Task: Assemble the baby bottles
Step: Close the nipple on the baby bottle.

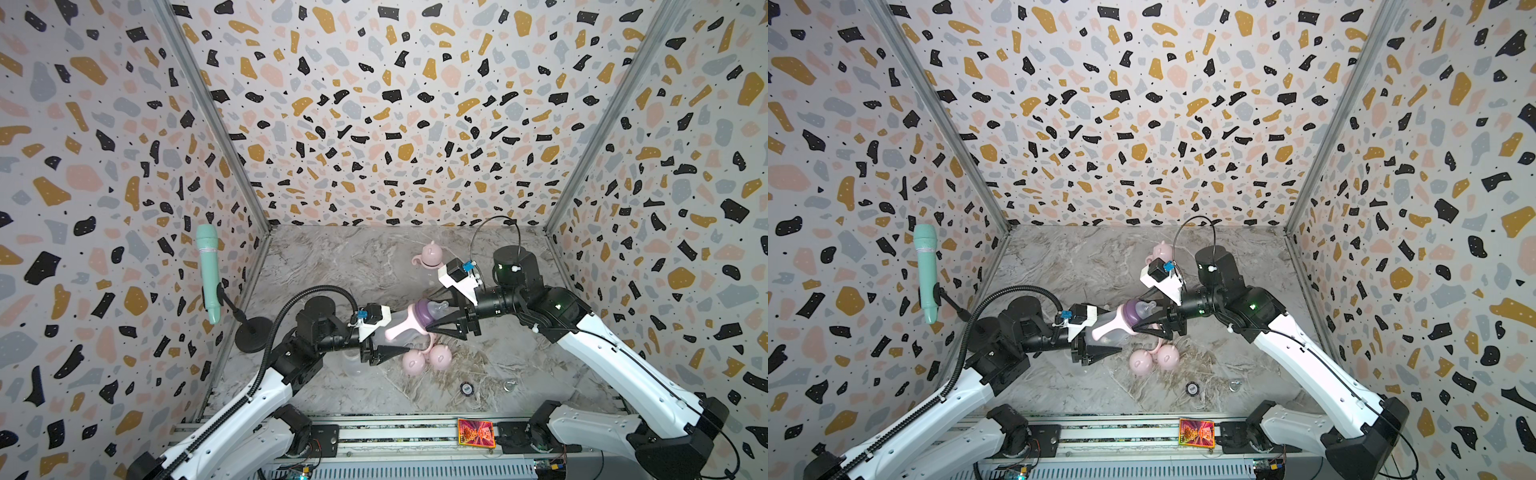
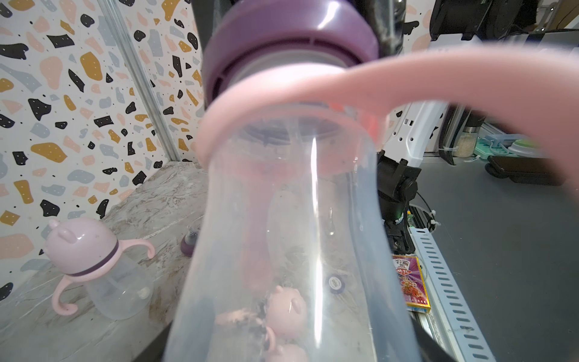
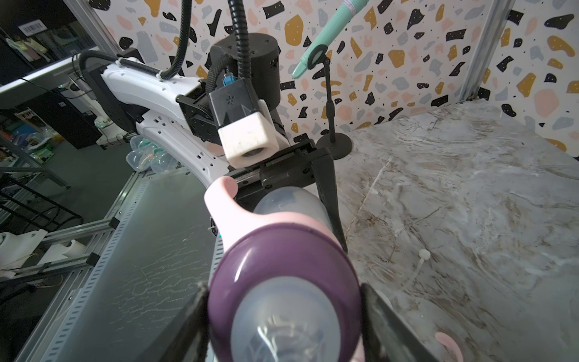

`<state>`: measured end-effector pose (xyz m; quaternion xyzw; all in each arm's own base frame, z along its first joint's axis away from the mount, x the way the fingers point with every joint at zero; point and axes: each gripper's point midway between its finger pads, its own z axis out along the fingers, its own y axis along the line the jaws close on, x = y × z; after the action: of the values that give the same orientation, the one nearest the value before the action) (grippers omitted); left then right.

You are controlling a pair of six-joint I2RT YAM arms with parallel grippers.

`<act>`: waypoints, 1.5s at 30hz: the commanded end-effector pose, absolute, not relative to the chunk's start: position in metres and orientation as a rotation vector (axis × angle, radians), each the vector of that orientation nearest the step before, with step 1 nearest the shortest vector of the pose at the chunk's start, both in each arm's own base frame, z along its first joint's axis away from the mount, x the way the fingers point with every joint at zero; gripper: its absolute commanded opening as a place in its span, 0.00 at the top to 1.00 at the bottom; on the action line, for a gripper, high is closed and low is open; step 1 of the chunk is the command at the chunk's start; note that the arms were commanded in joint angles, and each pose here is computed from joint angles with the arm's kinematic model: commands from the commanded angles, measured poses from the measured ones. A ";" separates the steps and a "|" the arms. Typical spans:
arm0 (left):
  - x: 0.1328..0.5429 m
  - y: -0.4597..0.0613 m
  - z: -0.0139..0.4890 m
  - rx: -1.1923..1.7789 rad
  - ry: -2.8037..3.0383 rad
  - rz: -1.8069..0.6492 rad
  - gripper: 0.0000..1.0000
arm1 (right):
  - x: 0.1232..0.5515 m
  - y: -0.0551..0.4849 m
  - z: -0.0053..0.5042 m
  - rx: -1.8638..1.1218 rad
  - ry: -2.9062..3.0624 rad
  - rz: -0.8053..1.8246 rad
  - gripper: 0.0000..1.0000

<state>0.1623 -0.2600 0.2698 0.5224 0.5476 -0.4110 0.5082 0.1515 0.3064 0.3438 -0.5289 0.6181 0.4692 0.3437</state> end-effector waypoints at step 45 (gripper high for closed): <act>0.222 -0.247 0.353 1.112 1.131 -0.461 1.00 | 0.164 0.378 0.302 -1.263 1.878 1.201 1.00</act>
<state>0.2595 -0.2097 0.2598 0.4489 0.6508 -0.1091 0.6026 0.2220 0.3719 0.3535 -0.3680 0.7071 0.4634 0.3871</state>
